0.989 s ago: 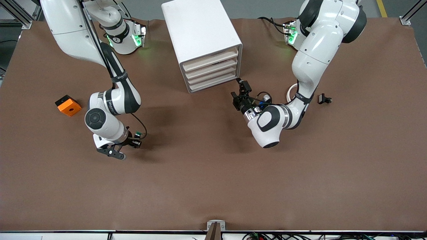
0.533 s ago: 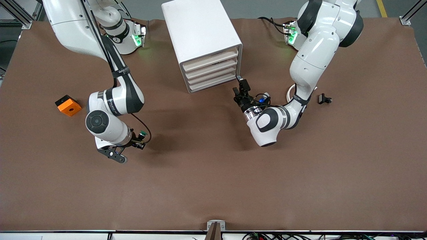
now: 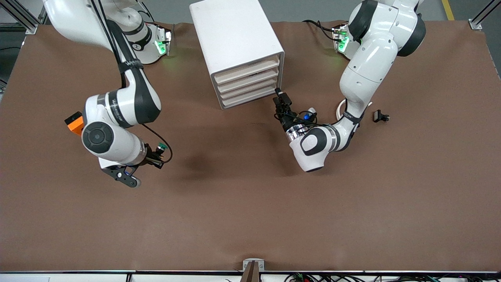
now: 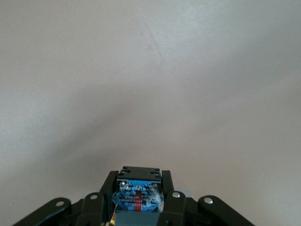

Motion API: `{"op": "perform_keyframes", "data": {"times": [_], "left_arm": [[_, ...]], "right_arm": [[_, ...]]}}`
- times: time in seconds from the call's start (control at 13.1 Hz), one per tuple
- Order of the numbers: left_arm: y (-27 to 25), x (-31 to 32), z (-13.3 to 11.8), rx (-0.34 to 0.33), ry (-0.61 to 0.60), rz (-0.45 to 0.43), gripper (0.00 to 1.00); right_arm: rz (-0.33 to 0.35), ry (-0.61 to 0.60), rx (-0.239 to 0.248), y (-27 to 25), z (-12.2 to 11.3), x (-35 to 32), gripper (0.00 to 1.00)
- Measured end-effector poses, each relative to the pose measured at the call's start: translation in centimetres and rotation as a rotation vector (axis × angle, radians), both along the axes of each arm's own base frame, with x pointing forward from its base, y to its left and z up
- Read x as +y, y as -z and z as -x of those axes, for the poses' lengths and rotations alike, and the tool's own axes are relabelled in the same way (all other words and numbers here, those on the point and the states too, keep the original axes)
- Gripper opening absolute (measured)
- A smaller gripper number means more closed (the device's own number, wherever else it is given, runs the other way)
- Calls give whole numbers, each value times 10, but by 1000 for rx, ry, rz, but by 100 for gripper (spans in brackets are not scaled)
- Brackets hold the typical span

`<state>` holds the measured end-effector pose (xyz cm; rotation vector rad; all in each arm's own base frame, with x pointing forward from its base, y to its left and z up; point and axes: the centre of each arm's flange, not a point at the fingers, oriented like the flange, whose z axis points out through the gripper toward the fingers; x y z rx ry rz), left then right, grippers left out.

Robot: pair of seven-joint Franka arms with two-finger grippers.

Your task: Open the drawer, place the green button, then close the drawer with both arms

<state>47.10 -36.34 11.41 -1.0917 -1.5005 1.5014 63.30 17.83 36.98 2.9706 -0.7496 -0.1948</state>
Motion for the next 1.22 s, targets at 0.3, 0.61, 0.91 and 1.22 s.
{"op": "perform_keyframes", "data": {"times": [0.3, 0.61, 0.91, 1.22], "left_arm": [[11, -3, 5, 35, -17, -5, 59], [11, -15, 13, 50, -15, 1, 59], [16, -26, 24, 58, 9, -3, 58], [23, -35, 35, 62, 27, -10, 58]], "right_arm": [[8, 7, 66, -84, 24, -8, 41], [11, 61, 69, -151, 46, -15, 41], [40, 148, 107, -166, 64, -11, 41], [58, 186, 95, -170, 75, 20, 41]]}}
